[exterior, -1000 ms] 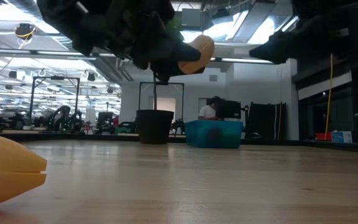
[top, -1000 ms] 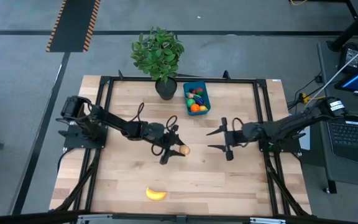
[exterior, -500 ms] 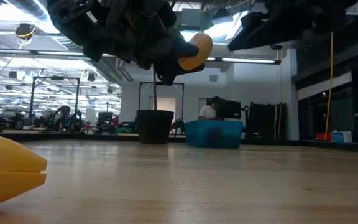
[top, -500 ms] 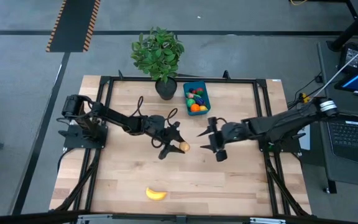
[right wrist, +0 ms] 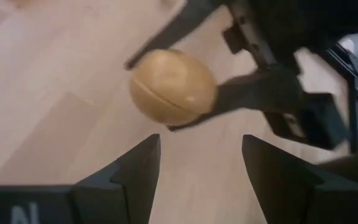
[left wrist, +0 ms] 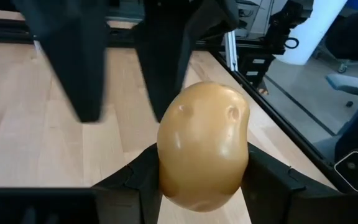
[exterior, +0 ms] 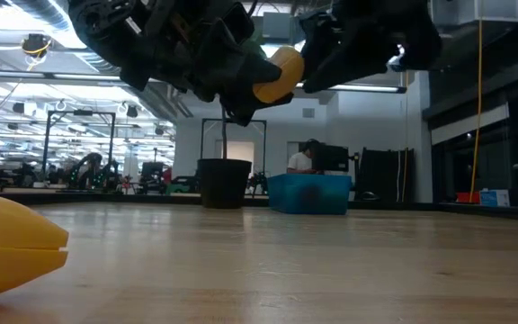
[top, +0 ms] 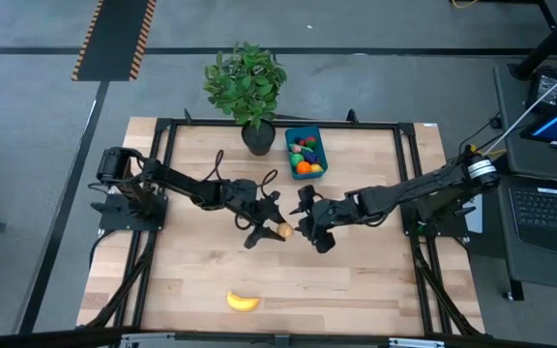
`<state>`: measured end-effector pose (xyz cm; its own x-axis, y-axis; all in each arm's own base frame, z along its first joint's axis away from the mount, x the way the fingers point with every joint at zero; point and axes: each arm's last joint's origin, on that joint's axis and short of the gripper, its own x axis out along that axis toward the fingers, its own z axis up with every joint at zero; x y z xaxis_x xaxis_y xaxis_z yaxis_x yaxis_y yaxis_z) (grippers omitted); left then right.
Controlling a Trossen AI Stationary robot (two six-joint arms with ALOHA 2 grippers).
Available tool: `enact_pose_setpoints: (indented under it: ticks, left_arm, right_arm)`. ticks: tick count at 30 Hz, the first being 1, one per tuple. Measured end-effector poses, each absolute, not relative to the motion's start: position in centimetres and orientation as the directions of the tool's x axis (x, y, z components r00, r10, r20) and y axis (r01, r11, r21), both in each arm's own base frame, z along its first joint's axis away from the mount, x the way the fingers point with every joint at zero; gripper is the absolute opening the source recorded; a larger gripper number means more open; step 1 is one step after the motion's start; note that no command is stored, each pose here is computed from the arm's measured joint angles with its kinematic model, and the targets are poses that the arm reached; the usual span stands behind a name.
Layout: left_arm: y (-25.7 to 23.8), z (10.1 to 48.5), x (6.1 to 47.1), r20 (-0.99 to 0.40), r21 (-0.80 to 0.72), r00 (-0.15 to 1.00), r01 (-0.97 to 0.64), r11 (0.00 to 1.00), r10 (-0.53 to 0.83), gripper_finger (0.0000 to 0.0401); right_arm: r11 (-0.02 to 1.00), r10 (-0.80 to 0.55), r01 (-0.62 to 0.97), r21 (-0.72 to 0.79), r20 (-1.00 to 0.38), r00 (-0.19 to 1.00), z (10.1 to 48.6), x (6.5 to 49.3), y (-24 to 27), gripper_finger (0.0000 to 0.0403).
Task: Pick and placing Produce into tupperware
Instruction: Put the potato into the blue bin
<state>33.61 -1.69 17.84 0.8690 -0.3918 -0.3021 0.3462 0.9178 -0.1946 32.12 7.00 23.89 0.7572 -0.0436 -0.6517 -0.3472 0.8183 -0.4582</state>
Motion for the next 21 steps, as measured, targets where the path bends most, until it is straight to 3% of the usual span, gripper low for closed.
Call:
enact_pose_setpoints:
  ticks: [5,21]
  left_arm:
    - [-1.7,17.6,33.5,-0.322,-0.203,0.861,0.342,0.918,-0.392,0.0167]
    - [-0.3,17.7,33.5,-0.309,-0.286,0.842,0.362,0.887,-0.443,0.0167]
  right_arm:
    - [0.812,-0.079,-0.340,-0.475,-0.665,0.742,24.8,32.1,7.0,0.0227]
    - [0.756,-0.012,-0.415,-0.507,-0.644,0.765,25.7,31.8,9.6,0.0227]
